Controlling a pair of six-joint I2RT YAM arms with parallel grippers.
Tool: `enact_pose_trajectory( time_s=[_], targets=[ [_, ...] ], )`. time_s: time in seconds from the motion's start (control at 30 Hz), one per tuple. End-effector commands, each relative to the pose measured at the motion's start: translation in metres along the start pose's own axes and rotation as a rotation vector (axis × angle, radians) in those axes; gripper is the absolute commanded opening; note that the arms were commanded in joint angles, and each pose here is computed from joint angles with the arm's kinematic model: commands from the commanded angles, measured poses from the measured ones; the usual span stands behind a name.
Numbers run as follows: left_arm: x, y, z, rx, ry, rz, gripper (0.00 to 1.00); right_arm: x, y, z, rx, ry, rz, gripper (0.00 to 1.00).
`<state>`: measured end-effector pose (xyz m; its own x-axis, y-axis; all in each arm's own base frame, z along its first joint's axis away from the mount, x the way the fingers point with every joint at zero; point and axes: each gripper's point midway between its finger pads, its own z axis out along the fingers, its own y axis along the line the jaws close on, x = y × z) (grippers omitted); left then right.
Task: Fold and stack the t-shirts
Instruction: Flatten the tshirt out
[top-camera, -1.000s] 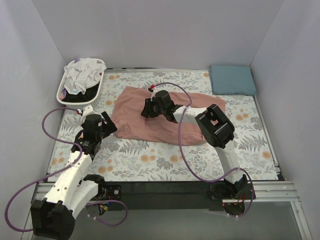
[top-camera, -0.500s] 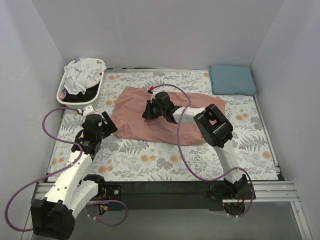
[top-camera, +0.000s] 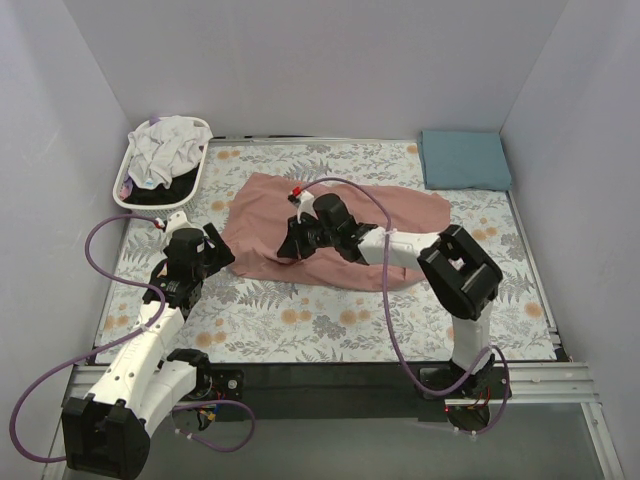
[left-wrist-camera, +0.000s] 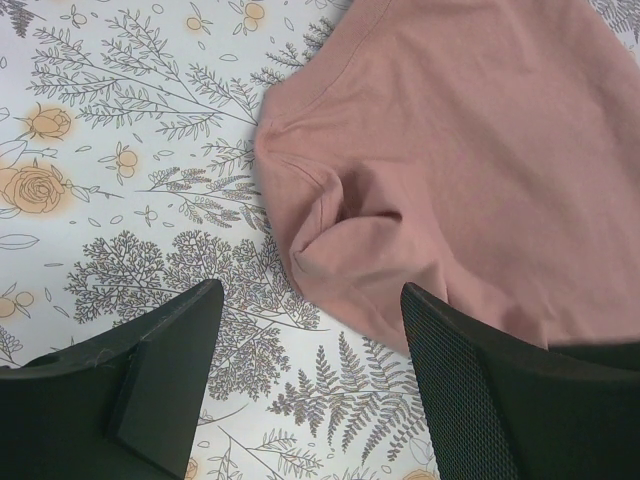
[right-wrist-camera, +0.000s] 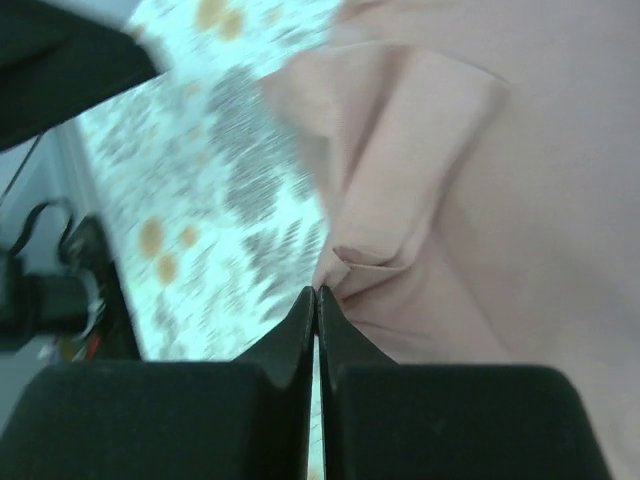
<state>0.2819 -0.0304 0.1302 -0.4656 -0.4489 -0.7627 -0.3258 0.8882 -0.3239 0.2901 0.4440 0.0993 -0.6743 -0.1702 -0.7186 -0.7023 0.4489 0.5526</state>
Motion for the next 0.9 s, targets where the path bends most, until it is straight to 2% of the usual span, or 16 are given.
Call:
enact_pose_trajectory(
  time_s=[0.0,0.1,0.17,0.2,0.33,0.5,0.57,0.6,0.67,0.73,0.8,0.87],
  targets=[
    [-0.017,-0.005,-0.003,0.009,-0.048,-0.010,0.70,0.020,0.062,-0.025,-0.162,0.055,-0.079,0.01],
    [-0.018,-0.004,-0.004,0.005,-0.055,-0.013,0.71,0.062,0.105,-0.044,-0.246,0.165,-0.117,0.01],
    [-0.019,-0.003,-0.004,0.001,-0.063,-0.015,0.70,0.087,0.118,-0.052,-0.271,0.237,-0.155,0.01],
    [-0.020,-0.003,-0.005,0.002,-0.064,-0.014,0.71,0.112,0.130,-0.058,-0.284,0.319,-0.164,0.01],
    [-0.019,-0.003,-0.004,0.002,-0.062,-0.012,0.70,0.168,0.157,-0.077,-0.336,0.503,-0.212,0.01],
    [-0.012,-0.006,-0.002,0.019,-0.032,-0.001,0.70,0.204,0.171,-0.090,-0.323,0.667,-0.285,0.22],
    [-0.008,-0.009,-0.001,0.041,-0.011,0.002,0.70,0.200,0.165,-0.089,-0.271,0.671,-0.321,0.31],
    [-0.004,-0.013,0.001,0.062,0.009,0.010,0.71,0.191,0.154,-0.088,-0.184,0.648,-0.350,0.41],
    [0.007,-0.022,0.004,0.105,0.064,0.014,0.71,0.172,0.144,-0.092,-0.093,0.603,-0.381,0.55],
    [0.024,-0.027,0.009,0.129,0.152,0.013,0.71,0.146,0.110,-0.099,0.075,0.526,-0.375,0.60],
    [0.038,-0.030,0.013,0.133,0.229,0.009,0.71,0.112,0.063,-0.116,0.232,0.433,-0.291,0.59],
    [0.053,-0.026,0.024,0.095,0.297,0.003,0.71,0.099,0.009,-0.138,0.405,0.379,-0.190,0.58]
  ],
)
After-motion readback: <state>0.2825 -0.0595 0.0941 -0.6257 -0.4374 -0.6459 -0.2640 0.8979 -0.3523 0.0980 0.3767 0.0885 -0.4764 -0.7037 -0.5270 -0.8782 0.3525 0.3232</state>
